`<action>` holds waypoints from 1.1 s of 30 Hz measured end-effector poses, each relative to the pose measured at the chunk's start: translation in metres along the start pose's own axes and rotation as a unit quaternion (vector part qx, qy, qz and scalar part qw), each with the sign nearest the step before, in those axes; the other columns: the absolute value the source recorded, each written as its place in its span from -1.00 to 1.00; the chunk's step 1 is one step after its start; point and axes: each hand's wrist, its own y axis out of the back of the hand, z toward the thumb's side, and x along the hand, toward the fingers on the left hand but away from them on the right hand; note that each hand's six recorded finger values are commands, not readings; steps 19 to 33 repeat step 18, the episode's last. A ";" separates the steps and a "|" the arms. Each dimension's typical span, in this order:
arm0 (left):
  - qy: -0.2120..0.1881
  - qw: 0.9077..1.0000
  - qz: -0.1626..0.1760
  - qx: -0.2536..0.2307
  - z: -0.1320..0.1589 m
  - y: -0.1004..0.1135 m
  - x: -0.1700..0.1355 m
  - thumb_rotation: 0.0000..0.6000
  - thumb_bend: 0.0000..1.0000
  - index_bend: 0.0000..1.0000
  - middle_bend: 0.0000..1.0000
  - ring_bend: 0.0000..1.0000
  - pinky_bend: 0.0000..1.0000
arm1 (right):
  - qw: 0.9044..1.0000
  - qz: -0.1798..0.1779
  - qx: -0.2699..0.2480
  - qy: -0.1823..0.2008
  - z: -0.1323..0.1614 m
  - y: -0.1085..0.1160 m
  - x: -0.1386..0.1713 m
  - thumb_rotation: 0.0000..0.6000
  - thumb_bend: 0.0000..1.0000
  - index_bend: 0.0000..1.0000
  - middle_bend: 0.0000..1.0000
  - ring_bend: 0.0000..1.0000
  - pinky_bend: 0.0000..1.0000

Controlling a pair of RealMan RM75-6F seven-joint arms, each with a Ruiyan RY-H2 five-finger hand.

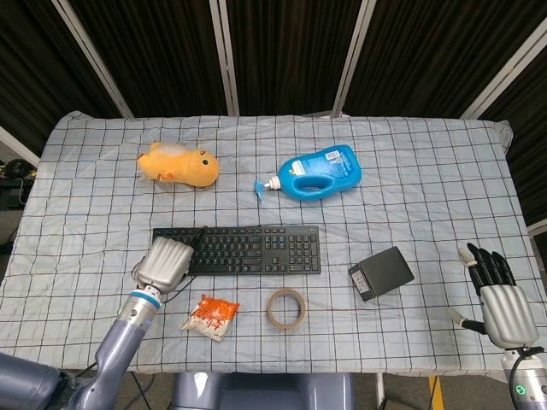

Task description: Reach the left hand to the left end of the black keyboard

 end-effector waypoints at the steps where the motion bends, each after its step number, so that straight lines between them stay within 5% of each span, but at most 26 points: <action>1: 0.001 1.000 0.019 0.000 -0.007 0.001 -0.010 1.00 -0.29 -1.00 -0.95 -0.94 -0.75 | 1.000 -0.001 0.001 0.001 0.000 0.000 0.000 1.00 -0.78 -1.00 -1.00 -1.00 -0.95; 4: 0.011 0.998 0.058 -0.011 -0.031 -0.002 -0.038 1.00 -0.64 -1.00 -1.00 -1.00 -0.98 | 1.000 -0.003 0.004 0.001 0.001 0.000 0.001 1.00 -0.78 -1.00 -1.00 -1.00 -0.95; 8: 0.037 0.994 0.090 -0.052 -0.067 -0.016 -0.075 1.00 -0.89 -1.00 -1.00 -1.00 -1.00 | 1.000 -0.003 0.006 0.000 0.002 -0.001 0.001 1.00 -0.78 -1.00 -1.00 -1.00 -0.95; 18: 0.106 0.983 0.140 -0.042 -0.146 -0.056 -0.144 1.00 -0.91 -1.00 -1.00 -1.00 -1.00 | 1.000 -0.004 0.012 0.004 0.005 -0.002 0.002 1.00 -0.78 -1.00 -1.00 -1.00 -0.95; 33: 0.106 0.983 0.140 -0.042 -0.146 -0.056 -0.144 1.00 -0.91 -1.00 -1.00 -1.00 -1.00 | 1.000 -0.004 0.012 0.004 0.005 -0.002 0.002 1.00 -0.78 -1.00 -1.00 -1.00 -0.95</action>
